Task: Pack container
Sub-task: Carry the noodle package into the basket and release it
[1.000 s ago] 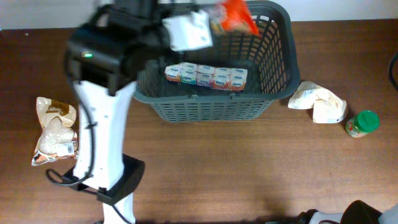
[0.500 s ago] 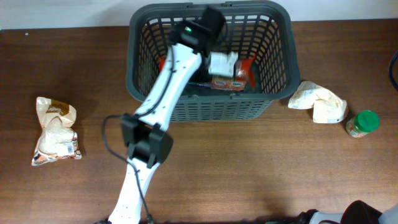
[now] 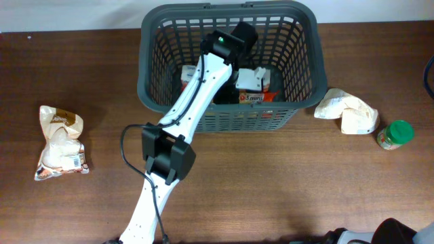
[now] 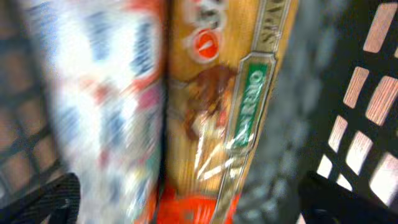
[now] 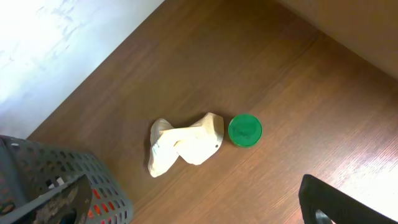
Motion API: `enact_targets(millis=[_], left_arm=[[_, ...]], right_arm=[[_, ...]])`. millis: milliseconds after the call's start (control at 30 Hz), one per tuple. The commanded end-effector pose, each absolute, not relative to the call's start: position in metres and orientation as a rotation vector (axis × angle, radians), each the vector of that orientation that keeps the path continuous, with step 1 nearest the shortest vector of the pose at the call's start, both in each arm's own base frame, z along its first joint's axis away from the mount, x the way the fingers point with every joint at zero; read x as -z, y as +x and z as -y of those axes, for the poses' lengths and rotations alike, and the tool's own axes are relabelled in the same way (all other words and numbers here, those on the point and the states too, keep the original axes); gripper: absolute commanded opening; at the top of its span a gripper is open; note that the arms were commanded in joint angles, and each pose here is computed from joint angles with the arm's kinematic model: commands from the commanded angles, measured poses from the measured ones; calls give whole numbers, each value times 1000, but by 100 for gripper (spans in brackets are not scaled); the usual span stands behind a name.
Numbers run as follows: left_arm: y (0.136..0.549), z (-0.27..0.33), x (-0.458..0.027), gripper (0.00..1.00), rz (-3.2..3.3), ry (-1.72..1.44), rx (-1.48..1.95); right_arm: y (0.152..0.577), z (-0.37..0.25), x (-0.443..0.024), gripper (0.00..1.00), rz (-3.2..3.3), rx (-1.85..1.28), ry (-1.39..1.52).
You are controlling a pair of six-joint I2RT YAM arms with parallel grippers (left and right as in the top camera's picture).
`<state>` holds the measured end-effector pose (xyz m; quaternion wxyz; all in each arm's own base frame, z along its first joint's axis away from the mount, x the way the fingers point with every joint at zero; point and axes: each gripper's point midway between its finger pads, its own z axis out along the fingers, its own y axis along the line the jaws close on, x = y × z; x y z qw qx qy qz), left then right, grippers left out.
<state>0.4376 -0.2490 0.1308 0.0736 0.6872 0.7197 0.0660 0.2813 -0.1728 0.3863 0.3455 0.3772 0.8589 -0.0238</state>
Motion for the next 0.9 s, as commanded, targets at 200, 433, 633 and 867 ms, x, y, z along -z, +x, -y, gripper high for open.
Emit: enact_targets(millis=[200, 433, 633, 867], left_arm=[[437, 149, -322, 99, -2270, 1181, -284], [416, -8, -400, 99, -2359, 223, -249], [377, -119, -376, 99, -2514, -181, -327], [375, -169, -317, 99, -2638, -362, -54]], right_arm=[[279, 176, -387, 99, -2219, 80, 999], [279, 176, -387, 99, -2219, 80, 999], [279, 176, -387, 99, -2219, 80, 999], [279, 176, -387, 99, -2219, 80, 999]])
